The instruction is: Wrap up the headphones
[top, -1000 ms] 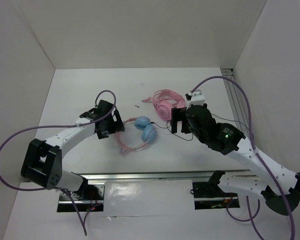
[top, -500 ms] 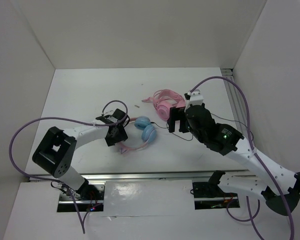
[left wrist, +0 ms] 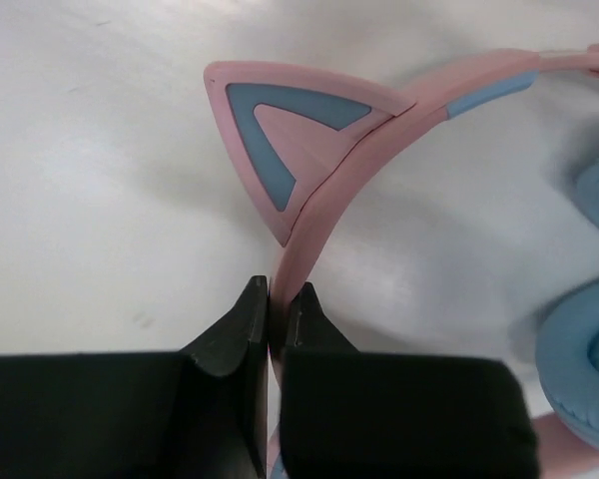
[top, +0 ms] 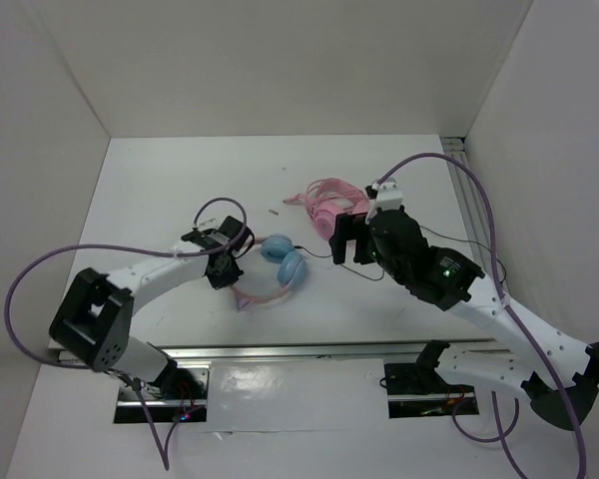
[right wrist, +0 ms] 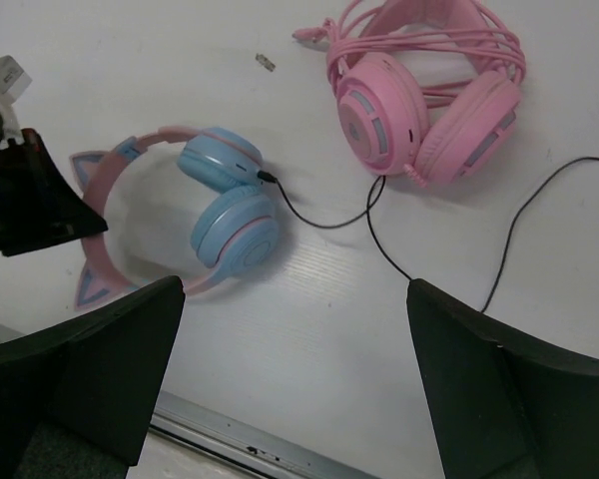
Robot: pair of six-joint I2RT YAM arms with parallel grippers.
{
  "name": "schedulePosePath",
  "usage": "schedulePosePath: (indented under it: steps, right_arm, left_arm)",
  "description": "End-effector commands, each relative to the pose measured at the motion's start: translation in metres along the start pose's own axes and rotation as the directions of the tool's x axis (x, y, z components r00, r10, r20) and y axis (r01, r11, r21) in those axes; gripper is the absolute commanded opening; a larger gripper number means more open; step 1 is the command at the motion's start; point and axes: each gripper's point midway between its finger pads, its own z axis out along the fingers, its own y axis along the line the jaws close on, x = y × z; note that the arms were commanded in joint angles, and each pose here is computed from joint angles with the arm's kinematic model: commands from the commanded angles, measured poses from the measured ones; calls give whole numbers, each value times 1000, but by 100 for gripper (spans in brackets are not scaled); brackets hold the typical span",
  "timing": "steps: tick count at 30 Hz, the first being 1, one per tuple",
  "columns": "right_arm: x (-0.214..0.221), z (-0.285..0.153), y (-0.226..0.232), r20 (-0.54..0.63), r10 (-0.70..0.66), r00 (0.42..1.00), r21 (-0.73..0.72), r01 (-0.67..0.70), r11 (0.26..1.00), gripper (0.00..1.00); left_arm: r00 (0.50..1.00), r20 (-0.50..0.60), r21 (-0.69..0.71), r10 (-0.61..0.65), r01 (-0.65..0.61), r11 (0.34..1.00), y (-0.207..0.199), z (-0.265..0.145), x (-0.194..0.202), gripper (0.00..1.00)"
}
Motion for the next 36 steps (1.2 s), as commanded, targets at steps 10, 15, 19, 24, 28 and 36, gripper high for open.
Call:
schedulePosePath:
  steps: [10,15,19,24,28,36]
  right_arm:
    - [-54,-33,87,274,-75,959,-474,202,857,100]
    - [-71,-48,110,479,-111,871,-530,388,754,100]
    - [-86,-43,101,553,-95,828,-456,396,797,100]
    - [-61,-7,110,512,-158,844,-455,423,783,94]
    - [-54,22,114,487,-177,855,-449,419,789,80]
    - [-54,63,105,465,-114,878,-506,370,779,67]
  left_arm:
    - [919,363,250,153,-254,934,5,-233,-117,0]
    - [865,493,243,95,-241,940,22,-293,-170,0]
    - [849,521,255,84,-249,934,23,-317,-186,0]
    - [843,534,276,57,-238,931,27,-332,-191,0]
    - [848,529,281,43,-223,934,32,-334,-193,0]
    - [848,528,276,41,-218,936,35,-333,-195,0]
